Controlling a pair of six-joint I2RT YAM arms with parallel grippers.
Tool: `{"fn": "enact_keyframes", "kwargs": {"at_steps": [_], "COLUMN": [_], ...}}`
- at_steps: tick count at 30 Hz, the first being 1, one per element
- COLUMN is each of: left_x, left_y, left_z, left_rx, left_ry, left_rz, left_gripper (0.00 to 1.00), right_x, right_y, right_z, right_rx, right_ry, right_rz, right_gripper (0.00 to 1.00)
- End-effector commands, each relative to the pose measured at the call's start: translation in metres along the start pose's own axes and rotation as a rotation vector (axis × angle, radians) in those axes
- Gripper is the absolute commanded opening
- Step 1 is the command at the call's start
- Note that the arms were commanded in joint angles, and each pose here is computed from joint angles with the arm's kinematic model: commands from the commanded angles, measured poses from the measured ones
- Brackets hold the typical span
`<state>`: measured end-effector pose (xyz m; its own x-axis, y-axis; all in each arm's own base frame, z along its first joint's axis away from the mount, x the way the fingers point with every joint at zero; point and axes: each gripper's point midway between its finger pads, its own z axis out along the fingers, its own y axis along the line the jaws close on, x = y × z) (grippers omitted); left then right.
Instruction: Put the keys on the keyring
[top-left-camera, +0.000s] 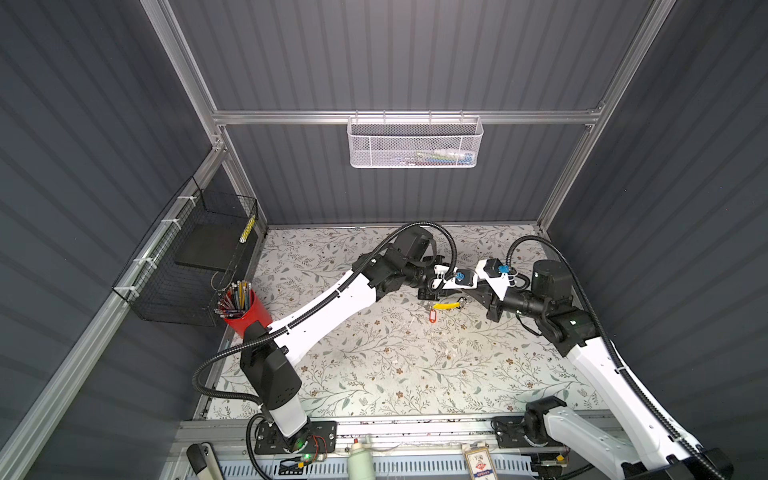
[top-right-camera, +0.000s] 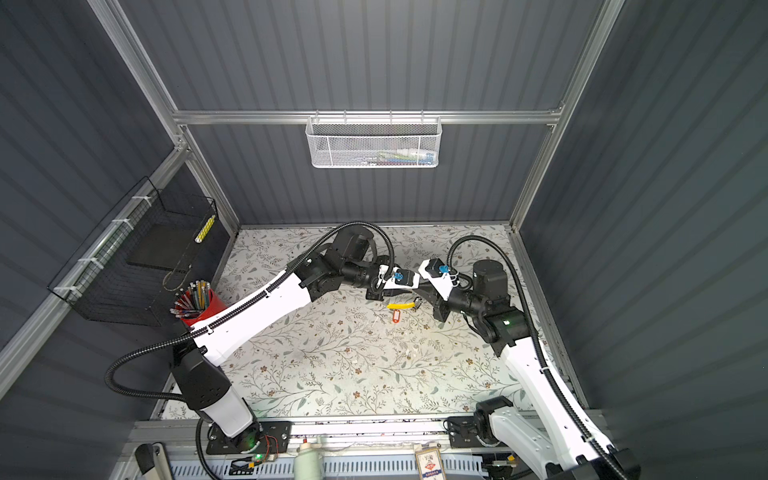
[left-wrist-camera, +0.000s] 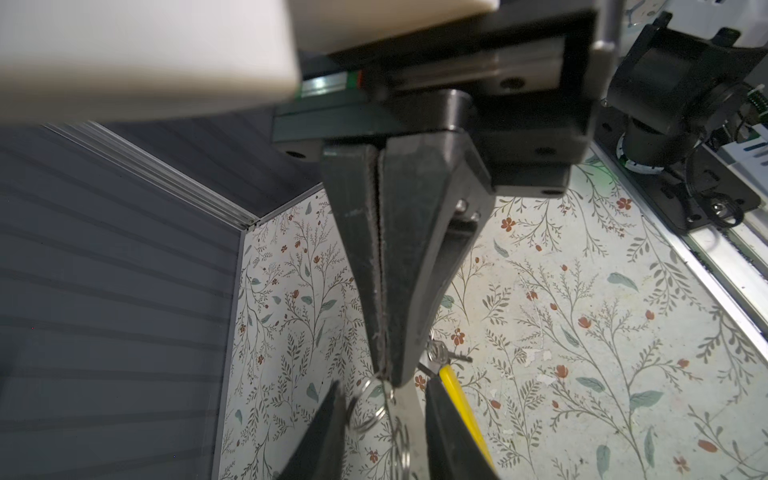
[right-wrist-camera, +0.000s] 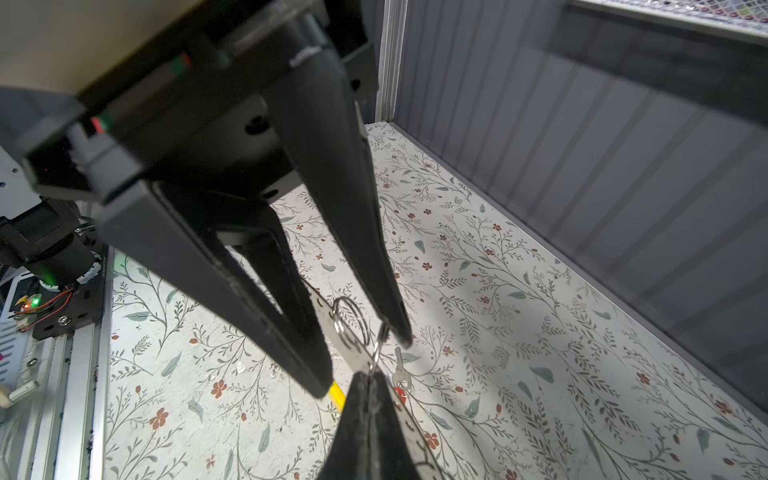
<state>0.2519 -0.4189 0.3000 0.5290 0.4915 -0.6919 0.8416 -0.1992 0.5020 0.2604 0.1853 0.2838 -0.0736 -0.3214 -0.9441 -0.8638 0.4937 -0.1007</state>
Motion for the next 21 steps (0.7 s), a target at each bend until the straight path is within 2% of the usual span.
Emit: {"fn": "enact_keyframes", "kwargs": {"at_steps": [1,5,13,18,21], "left_x": [0.001,0.005,0.004,0.004,0.008], "left_y": [0.004,0.006,0.005,0.006,0.003], "left_z": [-0.001,-0.001,0.0,0.001,0.002], "left_rx": [-0.013,-0.023,-0.015,-0.015,-0.007], "left_ry": [0.039,0.062,0.058,0.056,0.07], "left_rz": [0.025,0.03,0.029,0.027,0.032], "left_gripper": [0.3,0.27,0.14,0.13,0.16], "right_x": [-0.008,-0.006,-0.006,-0.006,-0.008], "right_y": [0.002,0.003,0.007,0.01,0.012], "right_z": [-0.002,-0.001,0.0,0.001,0.0], "right_rx": [-0.003,-0.006,-0.015,-0.031,-0.034], "right_ry": [-0.001,0.008,0.014,0.017,0.013], "right_rz": [-0.039,-0.05,-0.078,-0.096,-0.108], "right_gripper": [0.0,0.0,0.0,0.0,0.0]}}
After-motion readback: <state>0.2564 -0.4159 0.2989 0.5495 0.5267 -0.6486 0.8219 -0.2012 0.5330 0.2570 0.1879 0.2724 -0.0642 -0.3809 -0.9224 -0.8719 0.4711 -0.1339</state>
